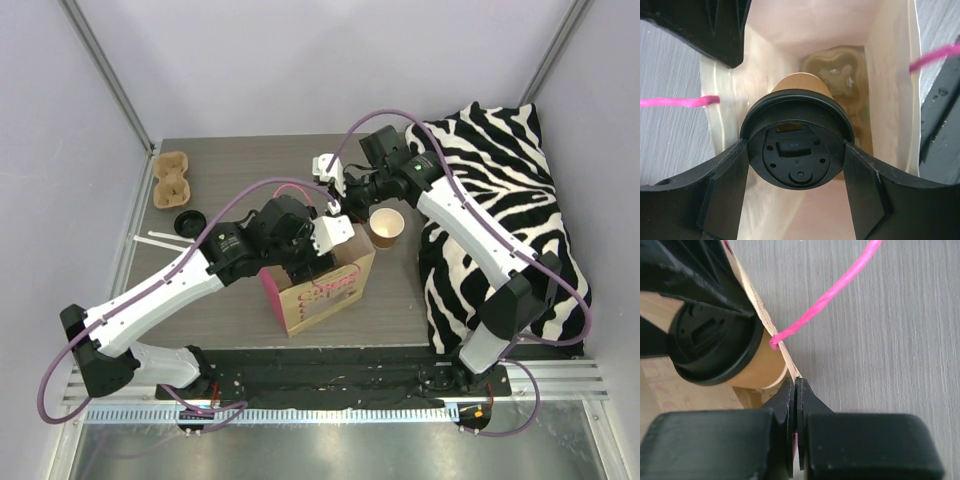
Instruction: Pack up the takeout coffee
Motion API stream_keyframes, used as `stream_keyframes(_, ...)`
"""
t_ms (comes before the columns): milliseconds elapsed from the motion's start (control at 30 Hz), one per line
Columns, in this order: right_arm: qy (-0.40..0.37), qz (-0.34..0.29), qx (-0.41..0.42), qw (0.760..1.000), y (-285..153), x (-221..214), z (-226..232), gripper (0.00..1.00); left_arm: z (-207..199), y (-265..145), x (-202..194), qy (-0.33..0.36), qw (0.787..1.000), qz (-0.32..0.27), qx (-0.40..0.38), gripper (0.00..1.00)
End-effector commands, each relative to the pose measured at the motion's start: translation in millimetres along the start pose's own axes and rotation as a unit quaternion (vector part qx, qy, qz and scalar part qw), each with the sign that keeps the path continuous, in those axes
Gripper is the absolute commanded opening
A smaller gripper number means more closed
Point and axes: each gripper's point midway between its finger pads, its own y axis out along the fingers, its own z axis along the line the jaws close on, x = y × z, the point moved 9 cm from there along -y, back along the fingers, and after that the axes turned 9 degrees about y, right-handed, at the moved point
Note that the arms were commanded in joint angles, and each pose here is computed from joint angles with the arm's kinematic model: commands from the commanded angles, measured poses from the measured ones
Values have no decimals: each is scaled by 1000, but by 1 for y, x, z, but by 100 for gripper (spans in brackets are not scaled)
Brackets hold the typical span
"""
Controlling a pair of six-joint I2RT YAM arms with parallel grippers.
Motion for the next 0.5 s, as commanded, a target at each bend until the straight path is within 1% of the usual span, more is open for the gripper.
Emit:
stream_keyframes(0,-8,-80,-40,996,-19,27,9,1,9,-3,8,-7,998,-36,44,20)
stream_keyframes(33,-4,-92,-51,994,-22,23,19,1,9,-2,7,-5,998,-37,44,20)
stream_keyframes(67,6,-114,-92,989,-24,29,16,1,9,-3,7,-4,998,-39,46,20)
stream_keyframes(133,9,-128,-106,986,-26,24,32,1,8,0,3,2,998,-38,49,20)
stream_keyframes(167,21,-143,-128,981,-28,26,33,1,7,0,2,5,998,-39,47,20)
stream_keyframes(233,39,-144,-136,979,-24,18,40,1,3,2,-2,13,998,-40,37,19)
stream_keyframes(267,33,-161,-148,975,-30,23,46,1,2,1,-3,14,998,-44,34,19)
stream_keyframes(300,45,-161,-173,971,-31,20,46,1,0,0,-4,15,998,-46,30,19)
stream_keyframes(333,48,-162,-179,969,-30,16,49,1,-3,2,-8,17,999,-44,25,19)
stream_keyframes(367,41,-178,-186,965,-34,21,55,1,-4,1,-9,20,998,-49,22,19)
stream_keyframes(467,47,-178,-199,962,-33,18,64,1,-8,2,-12,28,998,-49,15,19)
